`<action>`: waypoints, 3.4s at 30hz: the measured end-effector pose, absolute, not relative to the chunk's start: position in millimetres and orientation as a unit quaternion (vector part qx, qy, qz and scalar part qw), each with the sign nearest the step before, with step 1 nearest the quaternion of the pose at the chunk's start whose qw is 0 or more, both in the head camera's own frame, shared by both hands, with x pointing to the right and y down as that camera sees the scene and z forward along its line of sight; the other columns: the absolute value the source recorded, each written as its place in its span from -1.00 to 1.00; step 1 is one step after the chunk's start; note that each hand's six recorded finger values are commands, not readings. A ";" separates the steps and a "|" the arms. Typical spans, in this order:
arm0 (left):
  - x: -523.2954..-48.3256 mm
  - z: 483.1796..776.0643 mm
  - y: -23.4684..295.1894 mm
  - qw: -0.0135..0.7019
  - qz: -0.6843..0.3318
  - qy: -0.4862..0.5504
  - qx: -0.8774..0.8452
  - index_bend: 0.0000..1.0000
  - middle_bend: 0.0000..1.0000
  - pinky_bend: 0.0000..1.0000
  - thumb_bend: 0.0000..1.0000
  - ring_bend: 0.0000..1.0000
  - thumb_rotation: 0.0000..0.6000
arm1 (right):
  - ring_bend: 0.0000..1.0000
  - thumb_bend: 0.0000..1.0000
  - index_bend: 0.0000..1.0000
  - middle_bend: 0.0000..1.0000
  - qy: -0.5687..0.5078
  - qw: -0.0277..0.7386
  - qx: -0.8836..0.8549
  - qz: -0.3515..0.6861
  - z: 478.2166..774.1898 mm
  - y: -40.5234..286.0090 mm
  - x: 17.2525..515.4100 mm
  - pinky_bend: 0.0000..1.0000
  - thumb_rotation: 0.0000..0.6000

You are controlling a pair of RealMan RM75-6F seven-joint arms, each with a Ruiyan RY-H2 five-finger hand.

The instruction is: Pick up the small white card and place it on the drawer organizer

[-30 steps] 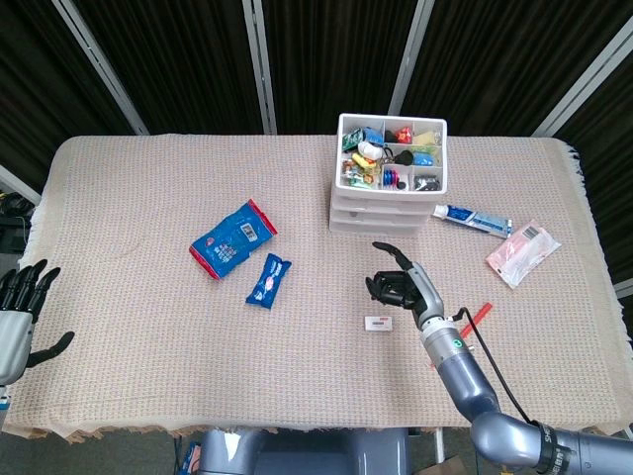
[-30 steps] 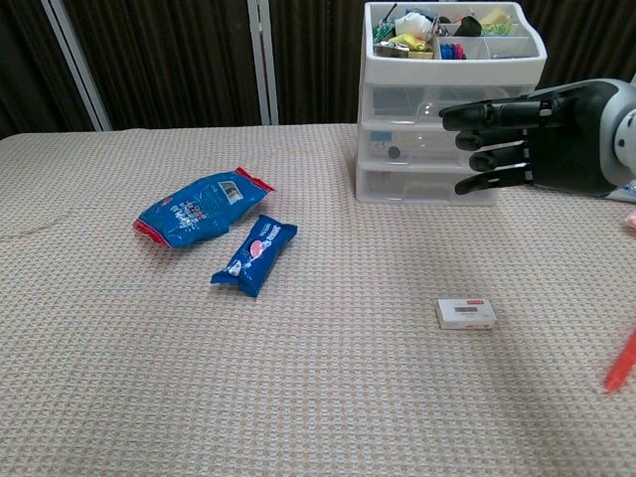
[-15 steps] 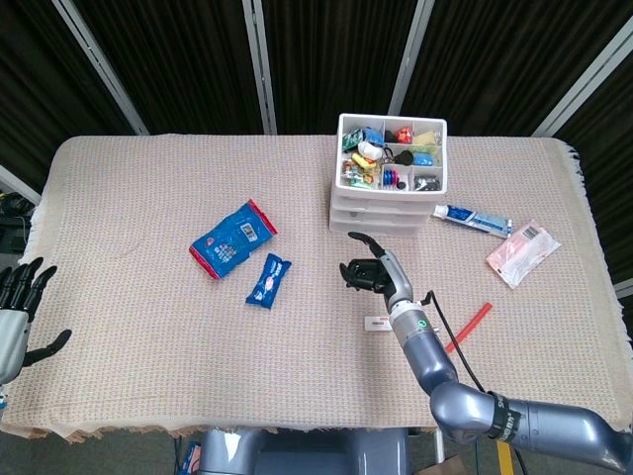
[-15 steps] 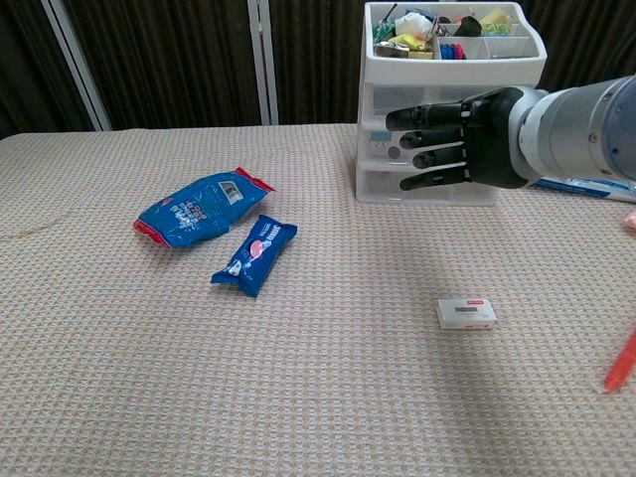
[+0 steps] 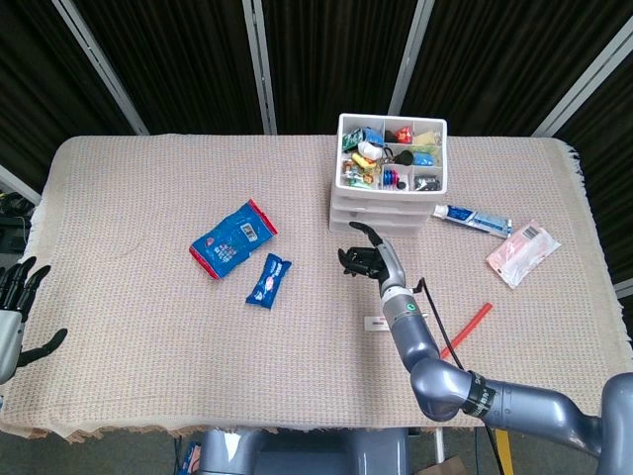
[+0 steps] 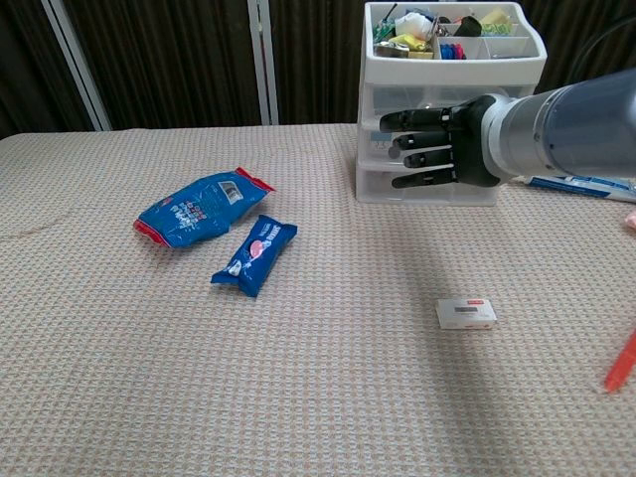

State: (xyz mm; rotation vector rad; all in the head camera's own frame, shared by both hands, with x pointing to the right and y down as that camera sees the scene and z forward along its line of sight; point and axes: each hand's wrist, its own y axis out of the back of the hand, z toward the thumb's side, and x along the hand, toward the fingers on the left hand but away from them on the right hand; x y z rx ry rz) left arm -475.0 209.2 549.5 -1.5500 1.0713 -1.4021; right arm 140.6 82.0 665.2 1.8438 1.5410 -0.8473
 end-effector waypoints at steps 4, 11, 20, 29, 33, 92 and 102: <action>-476.1 549.8 209.2 0.382 -0.553 0.420 -0.609 -0.83 -1.00 -1.00 -0.50 -1.00 1.00 | 0.48 -0.31 -0.66 0.50 0.603 0.278 0.676 -0.319 670.1 73.2 144.0 0.02 1.00; -475.9 550.8 210.1 0.377 -0.556 0.416 -0.613 -0.83 -1.00 -1.00 -0.50 -1.00 1.00 | 0.47 -0.31 -0.66 0.50 0.631 0.271 0.654 -0.318 677.6 64.3 147.0 0.02 1.00; -475.0 550.7 211.1 0.374 -0.556 0.415 -0.615 -0.83 -1.00 -1.00 -0.49 -1.00 1.00 | 0.47 -0.30 -0.66 0.50 0.649 0.276 0.632 -0.321 688.3 60.4 155.3 0.02 1.00; -474.7 551.8 211.4 0.371 -0.559 0.413 -0.616 -0.82 -1.00 -1.00 -0.50 -1.00 1.00 | 0.47 -0.31 -0.64 0.50 0.659 0.290 0.619 -0.314 692.6 54.1 158.1 0.02 1.00; -474.6 552.5 211.8 0.370 -0.561 0.411 -0.616 -0.82 -1.00 -1.00 -0.49 -1.00 1.00 | 0.47 -0.31 -0.55 0.50 0.658 0.297 0.620 -0.307 692.6 52.1 155.6 0.02 1.00; -472.5 553.4 213.2 0.370 -0.562 0.411 -0.615 -0.80 -1.00 -1.00 -0.49 -1.00 1.00 | 0.42 -0.31 -0.41 0.45 0.626 0.253 0.670 -0.308 647.0 100.4 172.9 0.02 1.00; -472.1 553.4 213.5 0.372 -0.562 0.412 -0.614 -0.79 -1.00 -1.00 -0.49 -1.00 1.00 | 0.42 -0.31 -0.54 0.44 0.615 0.043 0.703 -0.356 624.9 94.0 188.4 0.02 1.00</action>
